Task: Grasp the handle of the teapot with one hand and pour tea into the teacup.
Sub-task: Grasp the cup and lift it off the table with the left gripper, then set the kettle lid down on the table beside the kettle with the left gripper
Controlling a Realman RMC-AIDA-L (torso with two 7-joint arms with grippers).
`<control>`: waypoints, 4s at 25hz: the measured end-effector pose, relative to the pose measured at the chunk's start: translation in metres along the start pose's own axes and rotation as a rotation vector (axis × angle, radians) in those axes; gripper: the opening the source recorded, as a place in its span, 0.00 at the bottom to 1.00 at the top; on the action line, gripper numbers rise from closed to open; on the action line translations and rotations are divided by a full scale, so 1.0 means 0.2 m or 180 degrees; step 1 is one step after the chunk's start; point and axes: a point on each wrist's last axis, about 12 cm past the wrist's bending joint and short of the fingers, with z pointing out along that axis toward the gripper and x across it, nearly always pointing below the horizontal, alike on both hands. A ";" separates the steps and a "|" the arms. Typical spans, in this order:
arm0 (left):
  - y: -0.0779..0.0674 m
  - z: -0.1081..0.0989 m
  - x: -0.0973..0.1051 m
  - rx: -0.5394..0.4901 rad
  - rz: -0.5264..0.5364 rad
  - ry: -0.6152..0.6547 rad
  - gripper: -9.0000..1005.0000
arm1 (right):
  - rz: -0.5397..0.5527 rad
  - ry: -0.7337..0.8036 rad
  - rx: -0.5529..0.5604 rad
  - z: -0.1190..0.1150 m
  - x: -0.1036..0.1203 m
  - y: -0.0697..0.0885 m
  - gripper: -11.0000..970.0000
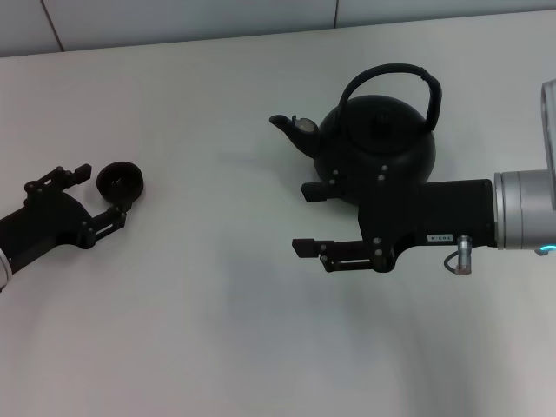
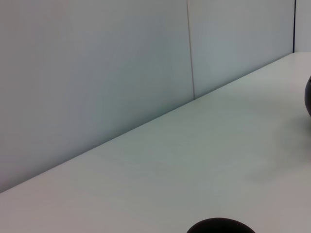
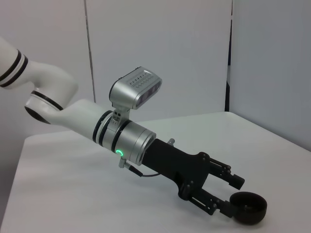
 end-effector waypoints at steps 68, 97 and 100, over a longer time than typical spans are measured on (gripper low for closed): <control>-0.01 0.09 -0.08 0.0231 0.0174 -0.0049 0.69 | -0.0008 0.0002 0.0033 0.00 -0.01 -0.01 0.68; -0.14 0.15 -0.22 0.0955 0.0357 -0.0458 0.71 | -0.0015 -0.0007 0.0011 0.02 -0.01 -0.01 0.68; -0.15 0.16 -0.23 0.0977 0.0355 -0.0459 0.71 | -0.0007 -0.0022 -0.0008 0.02 -0.01 -0.01 0.68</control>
